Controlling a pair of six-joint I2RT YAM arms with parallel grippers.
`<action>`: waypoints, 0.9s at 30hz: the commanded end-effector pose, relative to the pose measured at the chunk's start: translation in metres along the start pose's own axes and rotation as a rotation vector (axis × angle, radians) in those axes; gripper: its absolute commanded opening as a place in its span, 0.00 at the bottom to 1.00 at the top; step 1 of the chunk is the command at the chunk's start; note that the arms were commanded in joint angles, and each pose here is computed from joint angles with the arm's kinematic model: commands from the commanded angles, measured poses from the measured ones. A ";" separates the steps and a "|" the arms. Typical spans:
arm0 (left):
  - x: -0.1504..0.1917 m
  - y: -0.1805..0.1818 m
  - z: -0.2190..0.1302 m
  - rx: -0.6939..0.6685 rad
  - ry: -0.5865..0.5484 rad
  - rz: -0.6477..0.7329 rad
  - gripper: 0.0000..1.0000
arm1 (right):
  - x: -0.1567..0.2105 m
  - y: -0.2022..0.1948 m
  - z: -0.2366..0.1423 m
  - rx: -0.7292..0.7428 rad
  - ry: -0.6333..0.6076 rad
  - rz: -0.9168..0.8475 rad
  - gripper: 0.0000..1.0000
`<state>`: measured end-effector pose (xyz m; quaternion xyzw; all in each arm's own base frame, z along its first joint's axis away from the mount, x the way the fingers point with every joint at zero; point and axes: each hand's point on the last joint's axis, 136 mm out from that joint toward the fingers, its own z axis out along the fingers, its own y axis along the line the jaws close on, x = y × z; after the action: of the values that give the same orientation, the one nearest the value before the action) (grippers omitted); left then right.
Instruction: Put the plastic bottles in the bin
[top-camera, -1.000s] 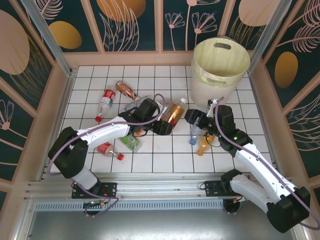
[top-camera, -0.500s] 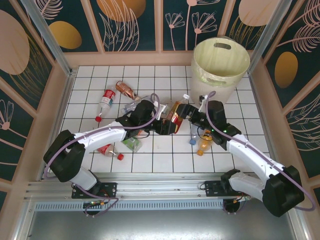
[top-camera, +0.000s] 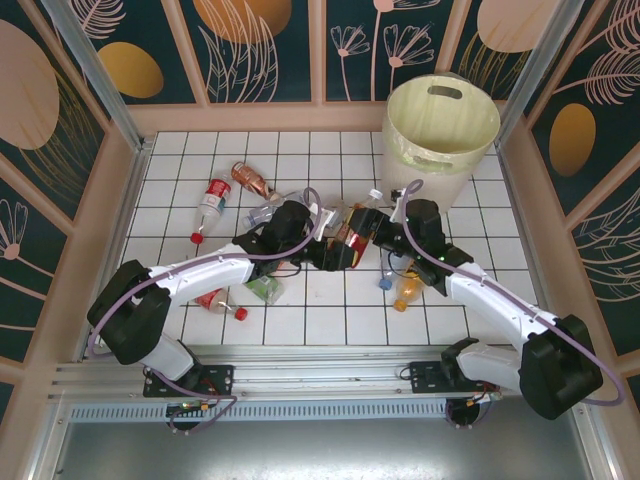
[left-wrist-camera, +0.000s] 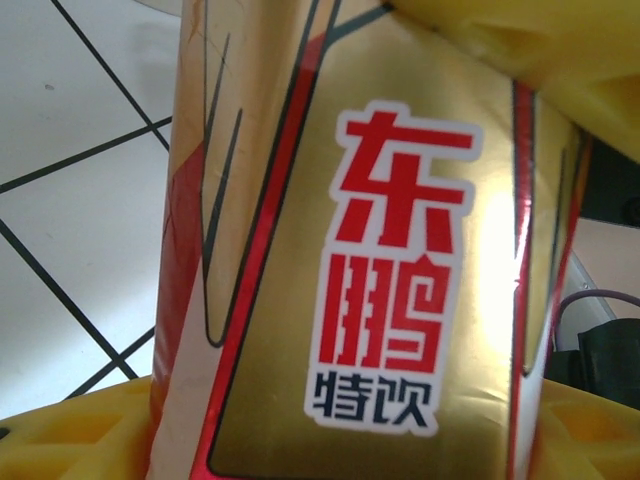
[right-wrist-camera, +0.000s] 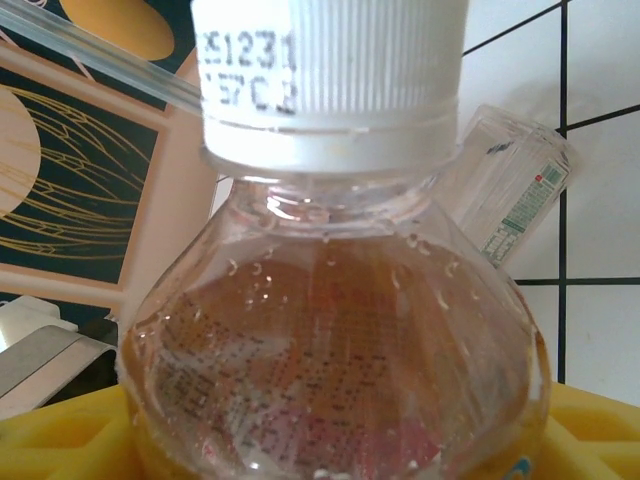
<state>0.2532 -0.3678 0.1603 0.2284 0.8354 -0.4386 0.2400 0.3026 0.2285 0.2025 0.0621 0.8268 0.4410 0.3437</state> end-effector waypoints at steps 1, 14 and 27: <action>-0.016 -0.023 -0.005 0.072 -0.053 0.054 0.69 | -0.013 0.016 -0.007 -0.033 -0.045 -0.032 0.67; -0.078 -0.081 -0.055 0.119 -0.254 0.353 0.99 | -0.069 0.052 -0.060 0.029 -0.213 -0.266 0.65; -0.099 -0.107 -0.103 0.055 -0.368 0.590 0.99 | -0.192 0.111 -0.120 0.221 -0.520 -0.552 0.65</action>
<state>0.2500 -0.3567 0.3245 0.3628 0.6795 -0.4270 0.4736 0.3369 0.1515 0.4165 -0.0149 0.7440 0.2663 0.6127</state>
